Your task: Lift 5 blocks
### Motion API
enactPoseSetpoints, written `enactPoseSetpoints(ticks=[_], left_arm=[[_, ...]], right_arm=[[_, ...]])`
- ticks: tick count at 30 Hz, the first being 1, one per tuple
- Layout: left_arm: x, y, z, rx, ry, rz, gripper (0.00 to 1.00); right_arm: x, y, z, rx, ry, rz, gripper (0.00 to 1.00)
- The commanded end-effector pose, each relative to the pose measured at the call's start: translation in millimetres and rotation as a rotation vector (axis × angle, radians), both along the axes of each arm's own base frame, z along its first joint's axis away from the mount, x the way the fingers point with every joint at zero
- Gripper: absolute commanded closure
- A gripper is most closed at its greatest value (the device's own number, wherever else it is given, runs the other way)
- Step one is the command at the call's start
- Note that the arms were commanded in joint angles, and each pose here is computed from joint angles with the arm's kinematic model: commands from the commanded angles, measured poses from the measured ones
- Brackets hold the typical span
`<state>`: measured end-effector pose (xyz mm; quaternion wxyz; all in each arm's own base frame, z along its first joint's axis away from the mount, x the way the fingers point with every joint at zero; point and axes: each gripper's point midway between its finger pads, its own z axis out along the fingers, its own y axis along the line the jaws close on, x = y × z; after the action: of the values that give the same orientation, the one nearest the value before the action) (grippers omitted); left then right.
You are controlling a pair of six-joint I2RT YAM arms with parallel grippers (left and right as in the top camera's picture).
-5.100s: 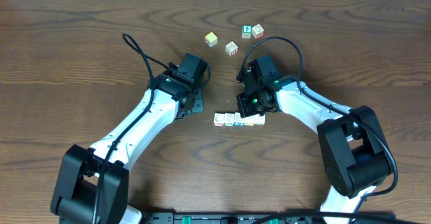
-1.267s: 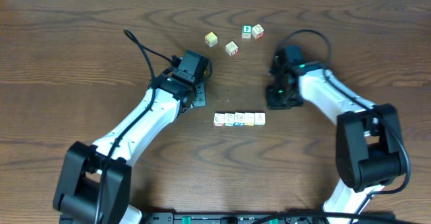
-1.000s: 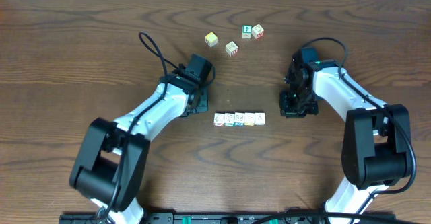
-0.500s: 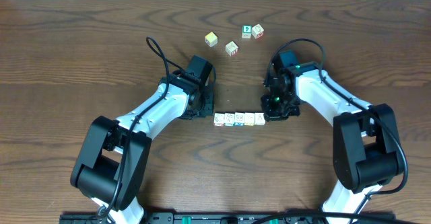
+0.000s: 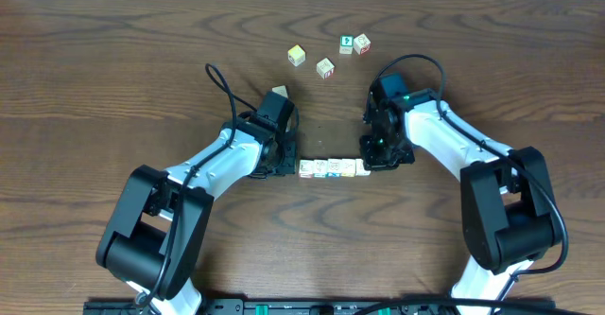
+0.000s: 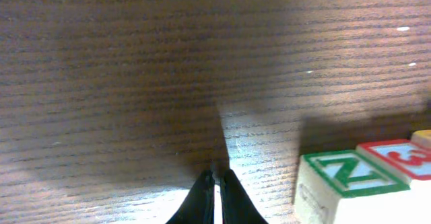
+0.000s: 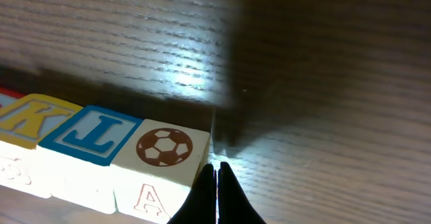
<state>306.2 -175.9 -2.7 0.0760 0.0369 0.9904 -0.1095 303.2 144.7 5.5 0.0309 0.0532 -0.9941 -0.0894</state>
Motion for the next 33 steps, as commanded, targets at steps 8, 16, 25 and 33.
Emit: enactPoseSetpoints(ticks=[8,16,25,33], left_arm=[[-28.3,-16.6,-14.2,0.018,0.05,-0.072,0.93],[-31.7,-33.4,-12.8,0.006,0.023,-0.123,0.92],[-31.6,-33.5,-12.8,0.002,0.029,-0.095,0.92],[-31.8,-33.5,-12.7,0.0,0.034,-0.079,0.93]], right_arm=[[-5.3,6.4,-4.2,-0.022,0.038,-0.137,0.99],[-8.1,10.1,-3.7,-0.009,0.047,-0.12,0.99],[-14.1,39.1,-0.7,0.071,0.053,-0.08,0.99],[-15.3,54.8,2.8,0.133,0.081,-0.146,0.99]])
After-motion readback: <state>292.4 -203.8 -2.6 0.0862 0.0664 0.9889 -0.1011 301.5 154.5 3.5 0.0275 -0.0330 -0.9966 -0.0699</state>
